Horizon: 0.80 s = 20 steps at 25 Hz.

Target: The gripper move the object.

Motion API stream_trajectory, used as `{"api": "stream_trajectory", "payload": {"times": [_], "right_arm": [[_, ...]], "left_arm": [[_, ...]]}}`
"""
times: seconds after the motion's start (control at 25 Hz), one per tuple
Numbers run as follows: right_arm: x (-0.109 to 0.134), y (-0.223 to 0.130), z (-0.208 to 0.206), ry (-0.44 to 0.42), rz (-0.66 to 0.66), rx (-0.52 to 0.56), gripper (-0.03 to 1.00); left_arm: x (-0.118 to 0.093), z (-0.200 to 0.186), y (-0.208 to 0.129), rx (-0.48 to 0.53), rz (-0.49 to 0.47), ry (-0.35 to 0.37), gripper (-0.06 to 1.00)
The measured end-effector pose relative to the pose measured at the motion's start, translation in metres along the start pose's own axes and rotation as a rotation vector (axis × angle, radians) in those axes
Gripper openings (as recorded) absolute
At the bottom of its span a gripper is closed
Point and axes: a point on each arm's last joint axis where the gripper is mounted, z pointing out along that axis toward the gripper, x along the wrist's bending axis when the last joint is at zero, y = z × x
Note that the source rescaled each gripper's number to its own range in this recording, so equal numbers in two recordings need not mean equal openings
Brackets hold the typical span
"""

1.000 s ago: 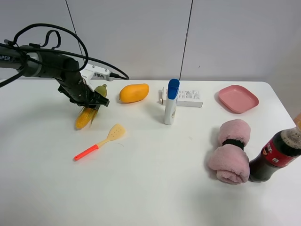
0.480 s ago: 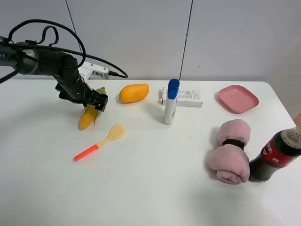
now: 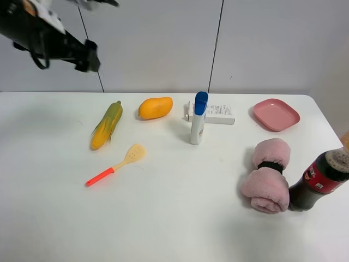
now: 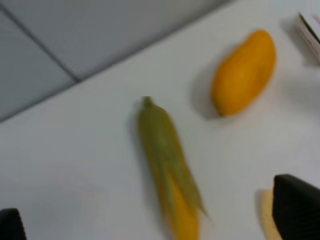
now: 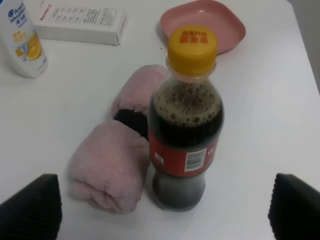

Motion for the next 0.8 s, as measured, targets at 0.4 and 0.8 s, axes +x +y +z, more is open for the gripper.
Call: {"api": "stream_trajectory", "payload": {"times": [0.4,0.8], "right_arm": [[0.000,0.000,0.000,0.000,0.000,0.000,1.00],[0.000,0.000,0.000,0.000,0.000,0.000,1.00]], "left_arm": [[0.087,-0.114,-0.038,-0.005,-0.207,0.230,1.00],[0.044,-0.217,-0.120,-0.174,-0.259,0.259,1.00]]}}
